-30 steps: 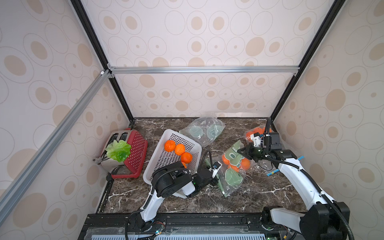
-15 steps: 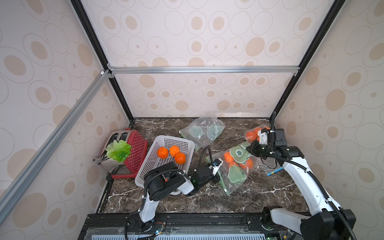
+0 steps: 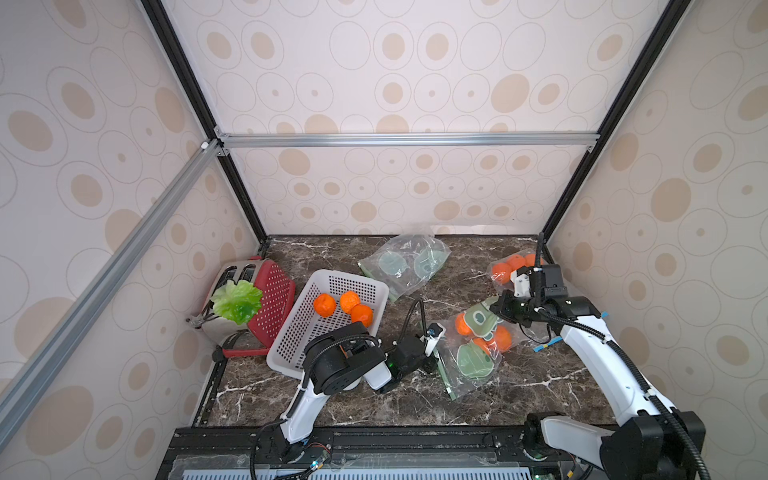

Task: Open the zip-top bag and take out the orange
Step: Adjust the zipper food storage bag at the center of the board.

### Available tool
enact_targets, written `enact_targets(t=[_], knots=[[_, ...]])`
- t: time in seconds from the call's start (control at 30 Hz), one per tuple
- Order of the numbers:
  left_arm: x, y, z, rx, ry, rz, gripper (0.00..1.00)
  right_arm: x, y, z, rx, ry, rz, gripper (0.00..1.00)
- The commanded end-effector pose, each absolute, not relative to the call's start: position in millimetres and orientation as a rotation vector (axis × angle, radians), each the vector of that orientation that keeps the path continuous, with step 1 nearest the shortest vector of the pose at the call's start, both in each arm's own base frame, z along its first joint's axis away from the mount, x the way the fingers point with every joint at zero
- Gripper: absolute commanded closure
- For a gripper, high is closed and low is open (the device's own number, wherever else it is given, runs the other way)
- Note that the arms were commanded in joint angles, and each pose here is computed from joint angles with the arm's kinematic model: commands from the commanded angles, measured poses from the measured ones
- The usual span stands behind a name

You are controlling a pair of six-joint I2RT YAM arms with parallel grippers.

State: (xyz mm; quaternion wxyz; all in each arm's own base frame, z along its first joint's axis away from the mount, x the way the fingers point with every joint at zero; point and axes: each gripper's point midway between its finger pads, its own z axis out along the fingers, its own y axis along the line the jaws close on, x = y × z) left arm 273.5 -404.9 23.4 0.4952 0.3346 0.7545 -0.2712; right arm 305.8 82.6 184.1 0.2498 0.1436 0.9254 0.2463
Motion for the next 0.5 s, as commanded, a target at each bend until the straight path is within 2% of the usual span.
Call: enact_targets(t=[0.0, 0.2, 0.47], knots=[[274.9, -409.4, 21.0, 0.803, 1.841, -0.683, 0.43, 308.0, 98.3, 202.5, 0.385, 2.478, 0.814, 1.0], [274.0, -408.6, 14.3, 0.808, 1.869, -0.678, 0.47, 309.0, 103.7, 244.1, 0.351, 2.377, 0.877, 1.0], [271.6, -410.1, 9.1, 0.814, 1.88, -0.693, 0.49, 307.4, 116.1, 261.0, 0.272, 2.26, 0.993, 1.0]])
